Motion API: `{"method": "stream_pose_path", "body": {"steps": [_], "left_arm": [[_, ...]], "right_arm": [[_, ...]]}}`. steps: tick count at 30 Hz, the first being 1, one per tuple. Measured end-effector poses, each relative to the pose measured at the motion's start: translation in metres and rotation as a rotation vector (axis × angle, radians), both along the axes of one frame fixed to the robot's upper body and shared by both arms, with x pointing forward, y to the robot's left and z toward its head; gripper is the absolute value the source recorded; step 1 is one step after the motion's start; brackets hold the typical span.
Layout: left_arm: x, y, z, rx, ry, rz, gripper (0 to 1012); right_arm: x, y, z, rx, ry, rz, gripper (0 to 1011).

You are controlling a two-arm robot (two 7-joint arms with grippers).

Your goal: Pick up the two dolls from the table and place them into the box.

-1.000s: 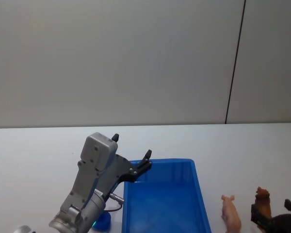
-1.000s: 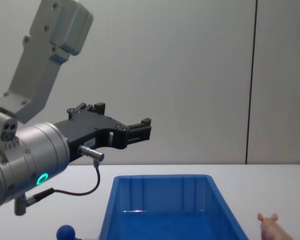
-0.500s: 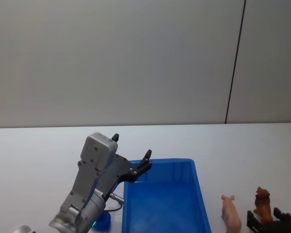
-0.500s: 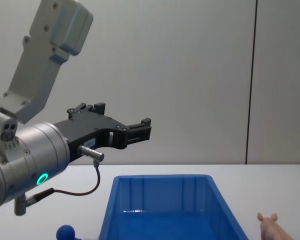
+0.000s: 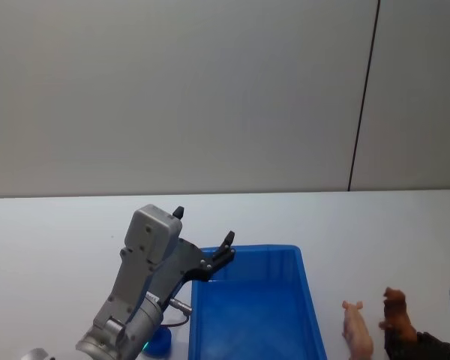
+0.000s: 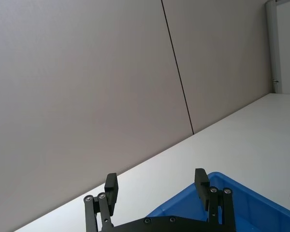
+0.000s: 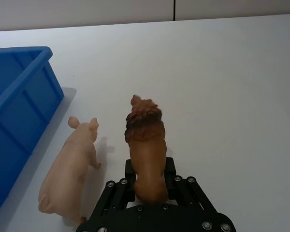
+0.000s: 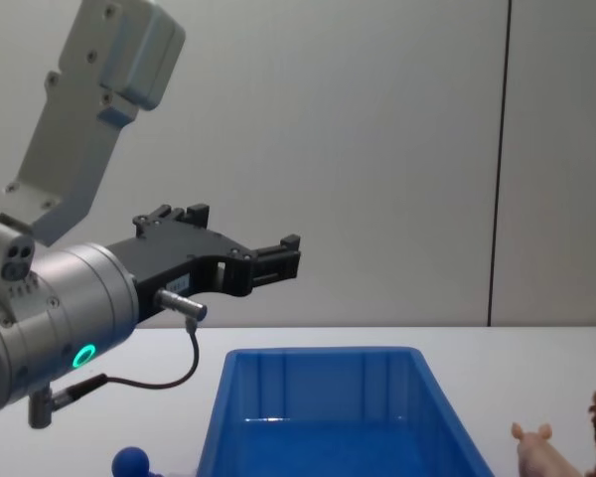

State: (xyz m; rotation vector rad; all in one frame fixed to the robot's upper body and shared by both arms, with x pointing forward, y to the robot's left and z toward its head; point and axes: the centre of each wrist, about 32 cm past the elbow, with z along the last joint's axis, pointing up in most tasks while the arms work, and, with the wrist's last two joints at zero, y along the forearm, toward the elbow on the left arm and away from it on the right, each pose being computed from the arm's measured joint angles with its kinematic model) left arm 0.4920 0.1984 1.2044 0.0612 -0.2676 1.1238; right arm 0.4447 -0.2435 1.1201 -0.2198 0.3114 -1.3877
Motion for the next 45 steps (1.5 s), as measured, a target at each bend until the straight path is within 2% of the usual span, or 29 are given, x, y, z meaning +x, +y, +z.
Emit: {"method": "stream_pose_path", "body": {"steps": [4, 12, 19, 29, 45], "left_arm": [[0.0000, 0.0000, 0.0000, 0.000, 0.000, 0.000, 1001], [0.0000, 0.0000, 0.0000, 0.000, 0.000, 0.000, 1001], [0.0000, 0.0000, 0.0000, 0.000, 0.000, 0.000, 1001], [0.0000, 0.0000, 0.0000, 0.000, 0.000, 0.000, 1001], [0.0000, 0.0000, 0.0000, 0.000, 0.000, 0.000, 1001]], "right_arm": [[0.000, 0.002, 0.004, -0.009, -0.017, 0.005, 281], [0.001, 0.006, 0.019, -0.035, -0.083, 0.019, 279], [0.003, 0.008, 0.034, -0.046, -0.145, 0.062, 279], [0.016, 0.016, 0.047, -0.034, -0.199, 0.182, 279], [0.045, 0.039, 0.052, 0.013, -0.214, 0.399, 279]]}}
